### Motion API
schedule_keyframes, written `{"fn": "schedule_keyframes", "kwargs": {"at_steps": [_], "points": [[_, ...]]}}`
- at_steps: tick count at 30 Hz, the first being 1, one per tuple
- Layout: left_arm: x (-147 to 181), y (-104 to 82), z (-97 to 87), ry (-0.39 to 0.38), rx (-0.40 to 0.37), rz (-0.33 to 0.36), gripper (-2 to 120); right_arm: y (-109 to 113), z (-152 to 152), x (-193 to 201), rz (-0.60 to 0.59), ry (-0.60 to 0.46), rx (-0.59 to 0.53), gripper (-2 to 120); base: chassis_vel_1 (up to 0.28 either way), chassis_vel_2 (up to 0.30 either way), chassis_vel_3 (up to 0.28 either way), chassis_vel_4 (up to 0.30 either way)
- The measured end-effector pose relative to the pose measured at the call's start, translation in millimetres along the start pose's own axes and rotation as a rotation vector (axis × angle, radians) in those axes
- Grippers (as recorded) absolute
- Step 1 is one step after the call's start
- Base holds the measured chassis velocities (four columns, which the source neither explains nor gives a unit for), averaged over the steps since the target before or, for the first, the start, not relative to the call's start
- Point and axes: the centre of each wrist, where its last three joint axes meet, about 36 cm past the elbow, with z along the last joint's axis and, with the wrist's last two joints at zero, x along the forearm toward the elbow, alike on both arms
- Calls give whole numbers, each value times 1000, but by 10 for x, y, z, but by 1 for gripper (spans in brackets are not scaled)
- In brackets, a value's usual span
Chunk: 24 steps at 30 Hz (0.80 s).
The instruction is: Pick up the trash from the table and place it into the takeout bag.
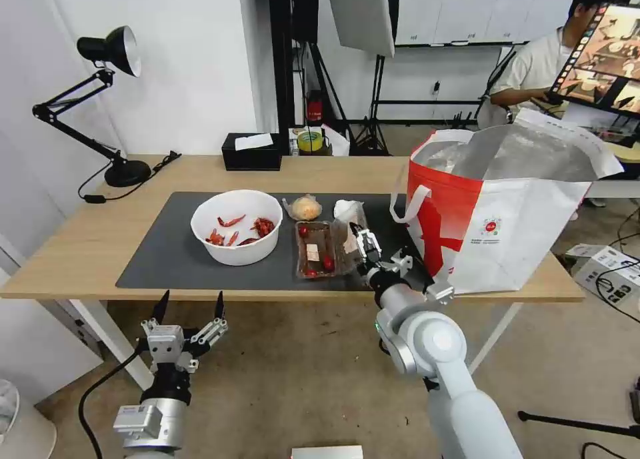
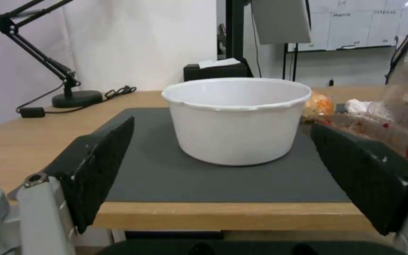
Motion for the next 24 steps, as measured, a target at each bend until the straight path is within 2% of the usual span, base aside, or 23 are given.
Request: {"fn": "schedule_keyframes", "kwargs": {"at_steps": [5, 11, 19, 24], "points": [[20, -8, -14, 1, 2, -1, 100, 80, 122, -80, -5, 42, 18, 100, 0, 0, 0, 0], [35, -7, -30, 1, 0, -1, 100, 120, 325, -202, 61, 188, 105, 100, 0, 0, 0, 0], [49, -23, -57, -3, 3, -3, 100, 107, 320, -191, 87, 203, 143, 100, 0, 0, 0, 0], [58, -18, -75, -6, 0, -3, 100, 112, 219, -79, 44, 195, 168, 100, 0, 0, 0, 0]]}}
